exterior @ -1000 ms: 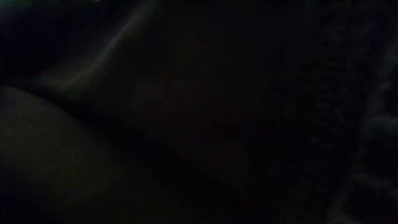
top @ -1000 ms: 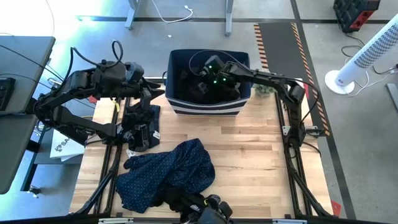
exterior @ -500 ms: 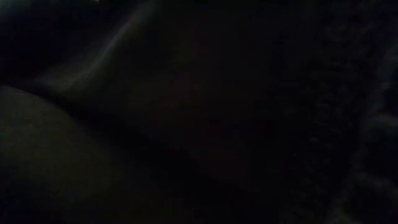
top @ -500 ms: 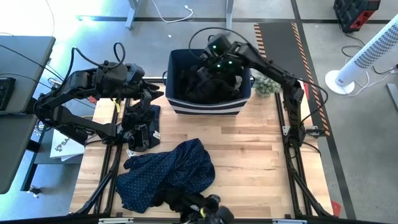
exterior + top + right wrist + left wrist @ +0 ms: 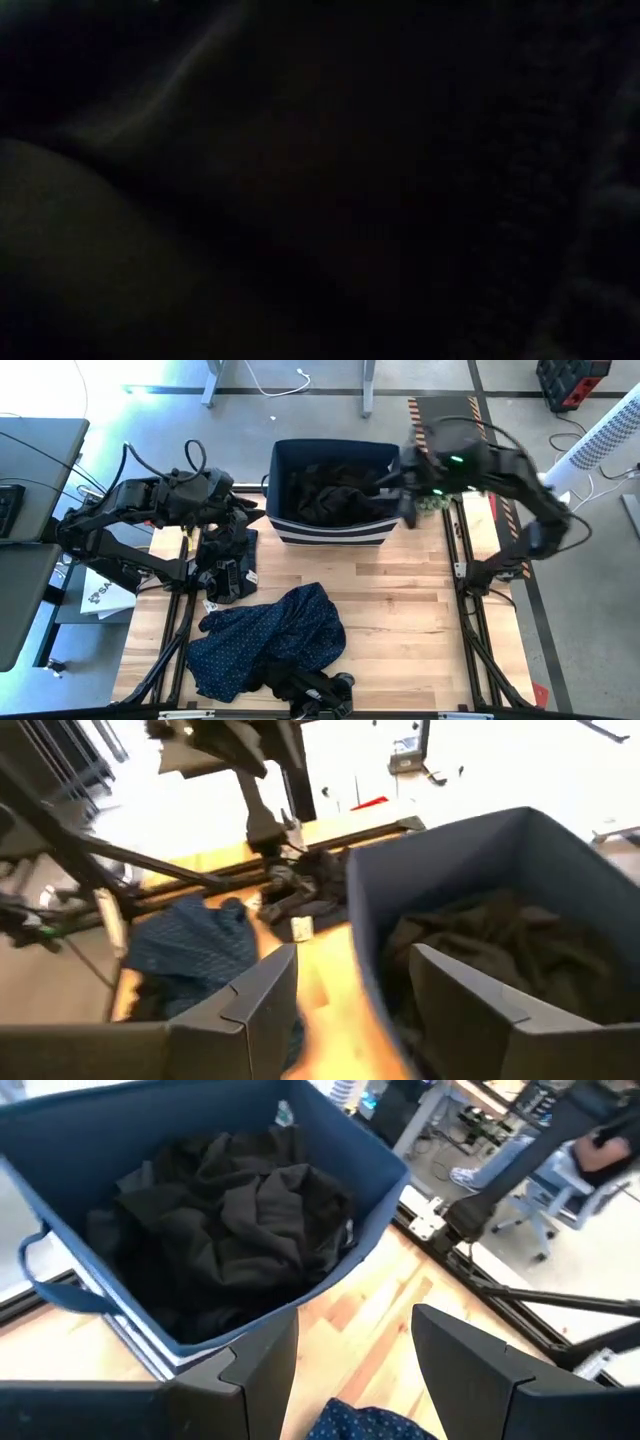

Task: Sort clothes
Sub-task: Put the blue dress into the laundry bin

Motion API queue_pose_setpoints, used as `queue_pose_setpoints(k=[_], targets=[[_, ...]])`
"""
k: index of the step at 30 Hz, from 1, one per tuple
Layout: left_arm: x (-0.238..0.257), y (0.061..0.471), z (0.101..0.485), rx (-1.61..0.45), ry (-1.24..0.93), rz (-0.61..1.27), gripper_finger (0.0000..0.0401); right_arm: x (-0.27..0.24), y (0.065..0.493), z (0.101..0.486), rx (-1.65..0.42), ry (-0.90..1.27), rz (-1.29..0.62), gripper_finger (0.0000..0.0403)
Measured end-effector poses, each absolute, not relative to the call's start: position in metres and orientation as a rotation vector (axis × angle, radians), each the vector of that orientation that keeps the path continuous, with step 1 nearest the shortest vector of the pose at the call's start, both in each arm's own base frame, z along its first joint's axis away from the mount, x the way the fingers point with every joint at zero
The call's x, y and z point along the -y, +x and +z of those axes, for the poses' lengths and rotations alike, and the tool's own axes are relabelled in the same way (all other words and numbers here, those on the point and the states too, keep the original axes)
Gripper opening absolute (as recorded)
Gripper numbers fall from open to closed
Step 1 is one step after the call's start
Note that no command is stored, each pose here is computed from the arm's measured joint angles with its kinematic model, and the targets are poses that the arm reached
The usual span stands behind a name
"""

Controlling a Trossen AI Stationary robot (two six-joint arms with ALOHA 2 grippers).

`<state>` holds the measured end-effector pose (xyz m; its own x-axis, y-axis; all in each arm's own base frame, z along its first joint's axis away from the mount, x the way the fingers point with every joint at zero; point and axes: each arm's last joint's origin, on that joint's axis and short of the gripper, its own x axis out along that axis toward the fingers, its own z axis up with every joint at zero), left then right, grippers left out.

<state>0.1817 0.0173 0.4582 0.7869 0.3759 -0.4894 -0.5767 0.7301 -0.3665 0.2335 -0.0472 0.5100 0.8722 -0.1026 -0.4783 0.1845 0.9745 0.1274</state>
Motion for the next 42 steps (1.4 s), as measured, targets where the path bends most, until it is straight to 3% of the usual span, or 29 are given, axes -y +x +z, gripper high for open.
queue_pose_setpoints(k=[7, 14, 18, 26, 32, 36, 42], targets=[[-0.011, 0.198, 0.431, -0.482, -0.592, 0.58, 0.0193, 0.016, 0.164, 0.502, -0.432, 0.259, -0.205, 0.0193], [-0.005, 0.225, 0.384, -0.62, -0.821, 0.656, 0.0193, 0.006, 0.138, 0.47, -0.401, 0.377, -0.207, 0.0193], [0.004, 0.243, 0.356, -0.816, -0.798, 0.555, 0.0193, 0.001, 0.14, 0.45, -0.397, 0.423, -0.181, 0.0193], [0.042, 0.275, 0.304, -1.209, -0.437, 0.332, 0.0193, -0.007, 0.166, 0.427, -0.359, 0.553, -0.151, 0.0193], [0.059, 0.291, 0.259, -1.523, -0.38, 0.218, 0.0193, -0.009, 0.188, 0.42, -0.336, 0.598, -0.149, 0.0193], [0.07, 0.292, 0.227, -1.591, -0.324, 0.168, 0.0193, -0.01, 0.202, 0.416, -0.334, 0.639, -0.158, 0.0193], [0.071, 0.28, 0.168, -1.569, -0.444, 0.088, 0.0193, -0.011, 0.217, 0.412, -0.337, 0.706, -0.17, 0.0193]])
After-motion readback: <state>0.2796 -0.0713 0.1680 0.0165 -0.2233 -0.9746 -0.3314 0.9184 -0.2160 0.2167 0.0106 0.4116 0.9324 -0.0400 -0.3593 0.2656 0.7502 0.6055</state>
